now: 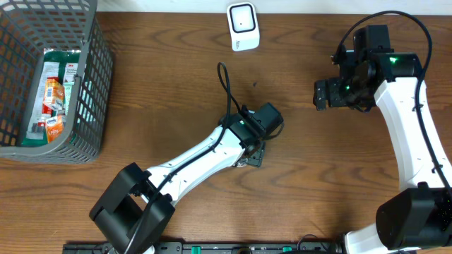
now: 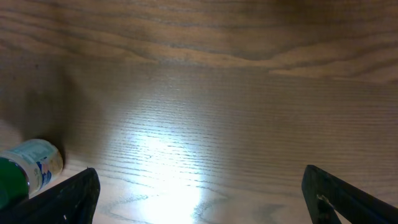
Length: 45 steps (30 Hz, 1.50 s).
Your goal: Scan the item barcode
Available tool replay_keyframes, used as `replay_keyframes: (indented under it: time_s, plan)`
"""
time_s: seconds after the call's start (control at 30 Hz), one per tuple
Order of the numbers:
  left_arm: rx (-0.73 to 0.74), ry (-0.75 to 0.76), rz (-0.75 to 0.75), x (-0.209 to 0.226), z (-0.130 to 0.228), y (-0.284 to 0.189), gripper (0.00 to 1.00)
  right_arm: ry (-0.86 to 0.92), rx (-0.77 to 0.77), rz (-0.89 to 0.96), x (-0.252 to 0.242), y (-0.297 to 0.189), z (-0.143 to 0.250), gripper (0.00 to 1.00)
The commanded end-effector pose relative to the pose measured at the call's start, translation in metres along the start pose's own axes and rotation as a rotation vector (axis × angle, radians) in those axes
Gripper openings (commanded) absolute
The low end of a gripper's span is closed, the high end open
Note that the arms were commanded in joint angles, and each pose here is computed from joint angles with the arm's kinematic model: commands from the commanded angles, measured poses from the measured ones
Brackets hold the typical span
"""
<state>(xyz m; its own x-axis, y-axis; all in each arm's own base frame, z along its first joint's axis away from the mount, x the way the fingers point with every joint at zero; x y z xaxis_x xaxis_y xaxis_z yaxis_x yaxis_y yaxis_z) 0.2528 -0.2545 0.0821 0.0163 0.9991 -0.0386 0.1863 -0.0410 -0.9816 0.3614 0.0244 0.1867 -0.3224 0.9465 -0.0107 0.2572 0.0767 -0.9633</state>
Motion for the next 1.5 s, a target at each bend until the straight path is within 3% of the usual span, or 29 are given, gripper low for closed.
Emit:
replay_keyframes:
  time_s: [0.0,0.3,0.67,0.8,1.03,1.13,1.47]
  plan:
    - [-0.002,0.019,-0.01,0.0,-0.002,0.0,0.82,0.002,-0.014,0.016,-0.009,-0.004,-0.003,0.99]
    - [0.01,0.013,-0.017,0.004,0.006,0.012,0.92,0.002,-0.014,0.016,-0.009,-0.004,-0.002,0.99]
    - [0.014,-0.001,-0.022,0.01,0.013,0.026,0.9,0.002,-0.014,0.016,-0.009,-0.004,-0.002,0.99]
    - [0.005,-0.002,-0.012,0.008,0.012,0.027,0.8,0.002,-0.014,0.016,-0.009,-0.004,-0.002,0.99]
    - [0.0,-0.003,-0.007,0.007,0.011,0.028,0.8,0.002,-0.014,0.016,-0.009,-0.004,-0.002,0.99]
    - [0.0,-0.003,-0.007,0.007,0.011,0.028,0.76,0.002,-0.014,0.016,-0.009,-0.004,-0.003,0.99]
    - [0.0,-0.003,-0.007,0.007,0.011,0.028,0.8,0.002,-0.013,0.016,-0.009,-0.004,-0.002,0.99]
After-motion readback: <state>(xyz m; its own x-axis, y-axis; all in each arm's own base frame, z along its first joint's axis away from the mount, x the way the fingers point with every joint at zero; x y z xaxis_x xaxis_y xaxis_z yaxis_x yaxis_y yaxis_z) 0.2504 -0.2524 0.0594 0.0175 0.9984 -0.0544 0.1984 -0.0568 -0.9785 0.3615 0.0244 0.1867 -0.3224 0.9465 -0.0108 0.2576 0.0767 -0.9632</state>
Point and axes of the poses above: each gripper's point midway between its finger pads, its own y axis out along the fingers, its own x axis along the line the jaws close on, z = x × y, the point moved 2 cm from there along -y, back along the fingers, and after that the axes turned 15 degrees about -y, right-handed, at the moved point
